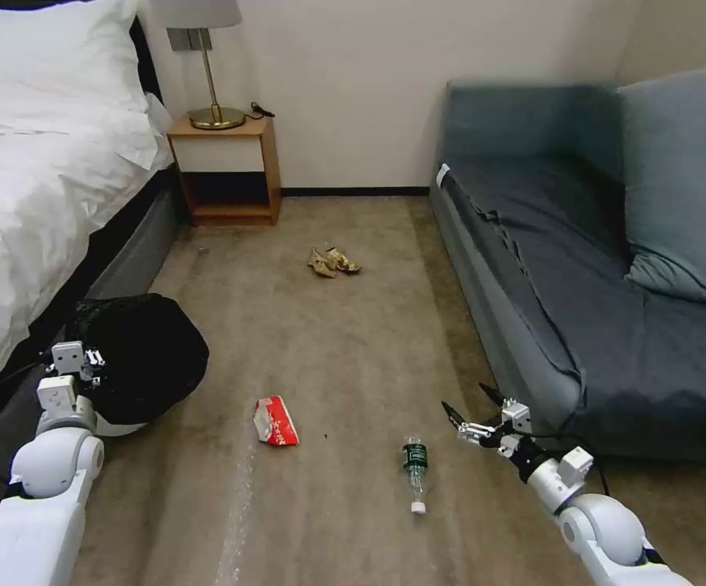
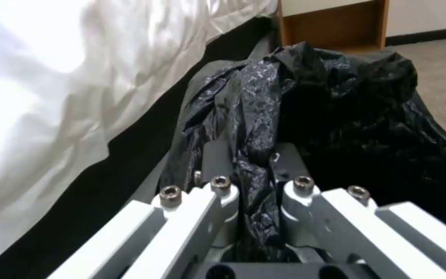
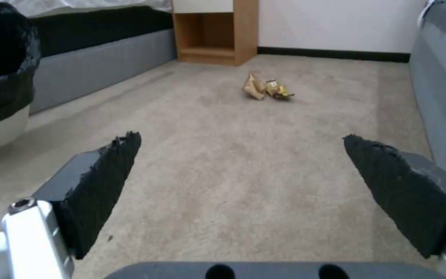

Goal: Pick up the trash bin, then pick up the garbage on the floor and place it into the trash bin.

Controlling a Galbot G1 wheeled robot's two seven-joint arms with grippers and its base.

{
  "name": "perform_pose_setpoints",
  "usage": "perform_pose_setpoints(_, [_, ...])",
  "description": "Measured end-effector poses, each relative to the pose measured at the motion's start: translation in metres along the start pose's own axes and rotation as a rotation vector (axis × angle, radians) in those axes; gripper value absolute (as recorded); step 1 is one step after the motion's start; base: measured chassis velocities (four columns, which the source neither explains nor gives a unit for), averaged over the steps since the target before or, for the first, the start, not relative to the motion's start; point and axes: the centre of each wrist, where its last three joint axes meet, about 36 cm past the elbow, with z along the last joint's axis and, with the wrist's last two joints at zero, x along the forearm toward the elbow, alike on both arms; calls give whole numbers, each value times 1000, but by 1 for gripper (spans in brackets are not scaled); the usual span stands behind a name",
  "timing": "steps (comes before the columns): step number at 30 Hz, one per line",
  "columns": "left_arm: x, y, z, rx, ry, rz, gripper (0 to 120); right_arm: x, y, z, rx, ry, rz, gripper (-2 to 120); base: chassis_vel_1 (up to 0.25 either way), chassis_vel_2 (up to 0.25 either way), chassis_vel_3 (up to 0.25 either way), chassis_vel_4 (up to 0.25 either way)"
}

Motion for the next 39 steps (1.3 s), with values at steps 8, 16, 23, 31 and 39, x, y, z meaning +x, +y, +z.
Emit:
perform_pose_setpoints(8, [2, 0, 1, -3, 0, 1, 5, 1, 2, 2, -1, 0, 1, 100, -69, 75, 77, -65])
perform_pose_setpoints(16, [4, 2, 2, -3, 0, -2, 5, 3, 3, 5, 3, 6, 1, 100, -76, 83, 73, -86])
perform_pose_setpoints(23, [4, 4, 3, -3, -2, -5, 5, 1, 4, 5, 5, 8, -6, 100, -68, 64, 72, -68])
perform_pose_setpoints(31, [3, 5, 2, -3, -4, -7, 5, -3, 8, 6, 6, 10, -11, 100, -73, 69, 73, -68])
perform_pose_setpoints(39, [3, 3, 3, -3, -6, -1, 5, -2, 13, 8, 44, 71, -13, 100, -57, 77, 67, -70])
